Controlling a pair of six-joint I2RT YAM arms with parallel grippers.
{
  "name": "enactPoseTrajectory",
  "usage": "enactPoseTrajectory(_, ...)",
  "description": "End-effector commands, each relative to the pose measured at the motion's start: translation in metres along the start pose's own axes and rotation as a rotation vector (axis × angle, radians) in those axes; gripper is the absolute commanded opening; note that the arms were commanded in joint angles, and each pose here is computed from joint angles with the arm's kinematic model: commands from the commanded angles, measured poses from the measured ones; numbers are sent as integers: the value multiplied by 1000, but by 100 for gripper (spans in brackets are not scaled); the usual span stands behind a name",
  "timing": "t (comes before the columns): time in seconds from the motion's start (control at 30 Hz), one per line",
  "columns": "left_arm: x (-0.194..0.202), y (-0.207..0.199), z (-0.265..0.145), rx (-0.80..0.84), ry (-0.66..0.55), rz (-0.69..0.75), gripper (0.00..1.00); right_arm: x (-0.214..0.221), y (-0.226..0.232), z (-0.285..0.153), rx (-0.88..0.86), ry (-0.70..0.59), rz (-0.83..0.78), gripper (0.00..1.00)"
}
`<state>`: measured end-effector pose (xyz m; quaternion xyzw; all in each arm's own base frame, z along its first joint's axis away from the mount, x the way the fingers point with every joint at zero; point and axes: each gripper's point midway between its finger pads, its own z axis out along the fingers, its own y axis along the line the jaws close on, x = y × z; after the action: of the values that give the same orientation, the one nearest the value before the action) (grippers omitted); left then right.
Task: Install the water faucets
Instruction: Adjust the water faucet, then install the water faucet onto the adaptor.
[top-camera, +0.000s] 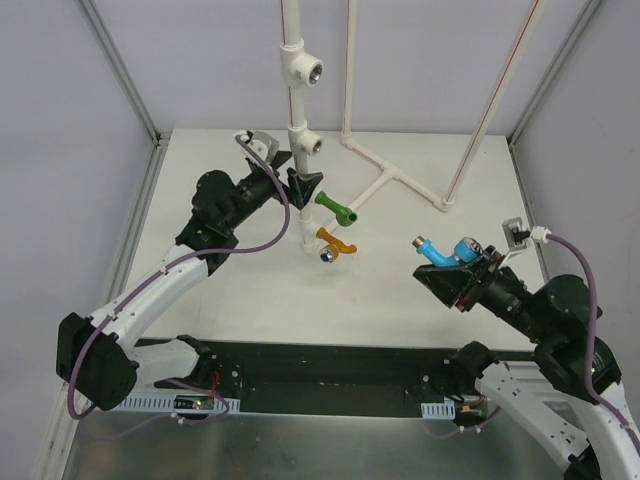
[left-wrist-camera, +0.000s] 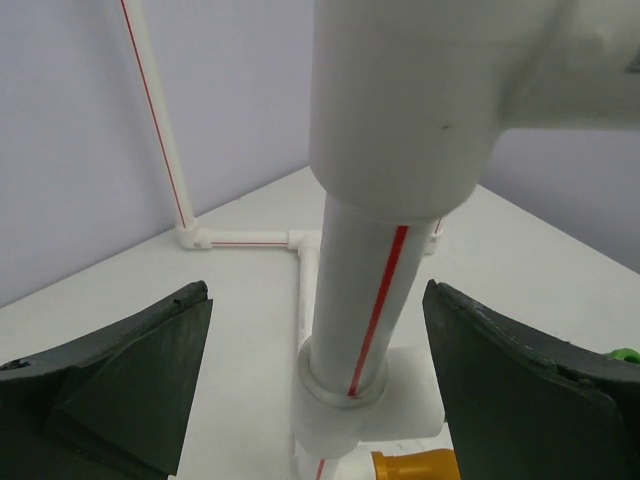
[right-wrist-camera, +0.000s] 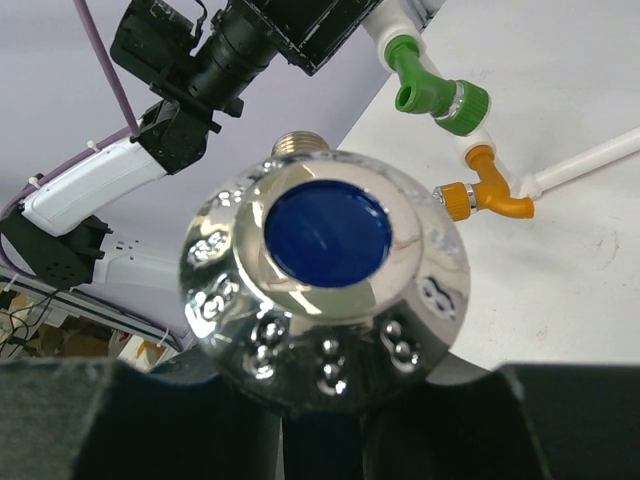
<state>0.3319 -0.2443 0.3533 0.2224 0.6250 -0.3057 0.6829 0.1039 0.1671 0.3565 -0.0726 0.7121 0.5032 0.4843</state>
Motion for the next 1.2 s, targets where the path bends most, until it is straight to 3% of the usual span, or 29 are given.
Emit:
enactPoseTrajectory(0.0,-43,-8,15,66,-149,-20,83,-16,4,-10,-8,-93,-66,0)
enactPoseTrajectory(0.17,-42,-29,29,198,-120,-95,40,-32,-11,-17,102,-168,-47,0)
enactPoseTrajectory(0.23,-41,-40,30,262,-107,-141,0,-35,-14,-19,138,-168,-43,0)
enactPoseTrajectory(0.37,-40,-65,16,359,-52,-247,0,-33,-17,-18,148,-147,-78,0)
enactPoseTrajectory(0.63,-9,-119,-45,319,83,-235,0,-29,-23,3,208,32,-196,0)
enactPoseTrajectory(0.8,0,-145,-62,337,118,-273,0,-58,-6,6,209,14,-284,0)
enactPoseTrajectory(0.93,6,-152,-68,330,144,-274,0,-55,4,14,225,143,-323,0)
enactPoseTrajectory(1.0,9,-153,-68,324,161,-272,0,-50,1,20,266,217,-398,0)
enactPoseTrajectory(1.17,9,-149,-68,285,162,-294,0,-65,15,22,293,215,-634,0)
